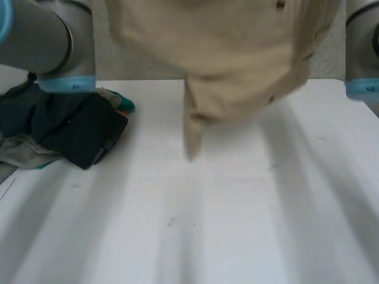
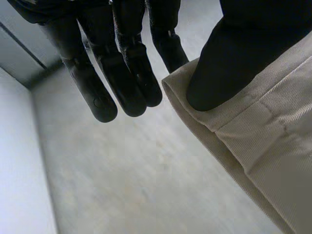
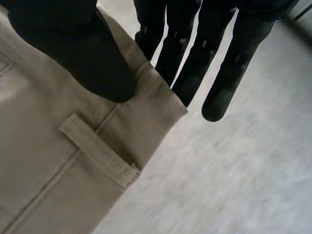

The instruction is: Fold the laundry.

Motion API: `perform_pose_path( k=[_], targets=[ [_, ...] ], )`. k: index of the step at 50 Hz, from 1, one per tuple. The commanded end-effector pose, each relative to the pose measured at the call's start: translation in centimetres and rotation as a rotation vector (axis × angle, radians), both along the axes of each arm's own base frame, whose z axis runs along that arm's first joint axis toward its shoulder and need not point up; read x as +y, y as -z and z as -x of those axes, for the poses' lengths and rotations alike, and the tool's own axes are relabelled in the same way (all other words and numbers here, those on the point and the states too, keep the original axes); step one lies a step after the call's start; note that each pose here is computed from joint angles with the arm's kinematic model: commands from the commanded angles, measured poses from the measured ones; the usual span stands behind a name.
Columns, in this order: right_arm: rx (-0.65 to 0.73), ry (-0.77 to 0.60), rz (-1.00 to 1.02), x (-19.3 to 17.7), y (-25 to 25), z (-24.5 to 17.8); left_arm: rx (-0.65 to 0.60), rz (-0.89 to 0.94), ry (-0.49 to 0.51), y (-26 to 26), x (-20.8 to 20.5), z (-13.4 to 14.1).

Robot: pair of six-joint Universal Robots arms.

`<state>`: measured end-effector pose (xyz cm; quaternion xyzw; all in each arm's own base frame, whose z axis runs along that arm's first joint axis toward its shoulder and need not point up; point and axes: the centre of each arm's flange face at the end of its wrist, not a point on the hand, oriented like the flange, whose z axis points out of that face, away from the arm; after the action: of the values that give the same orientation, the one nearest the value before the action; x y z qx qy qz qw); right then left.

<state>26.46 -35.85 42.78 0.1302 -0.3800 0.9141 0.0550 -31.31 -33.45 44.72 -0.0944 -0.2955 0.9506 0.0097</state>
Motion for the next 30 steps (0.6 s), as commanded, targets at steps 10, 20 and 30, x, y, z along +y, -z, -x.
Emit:
perform_pose_path(
  k=[10,20,30],
  targets=[
    [0.235,-0.089,-0.475,-0.7,14.3,-1.2,-0.231,-0.374,0.057,13.9,0.5,0.3],
    [0.648,-0.034,-0.832,2.9,28.4,-0.1,-0.506,-0.884,0.124,29.2,5.0,0.0],
    [0.741,-0.037,-0.970,9.4,24.3,2.7,-0.594,-1.054,0.081,23.4,11.0,-5.1]
  ],
)
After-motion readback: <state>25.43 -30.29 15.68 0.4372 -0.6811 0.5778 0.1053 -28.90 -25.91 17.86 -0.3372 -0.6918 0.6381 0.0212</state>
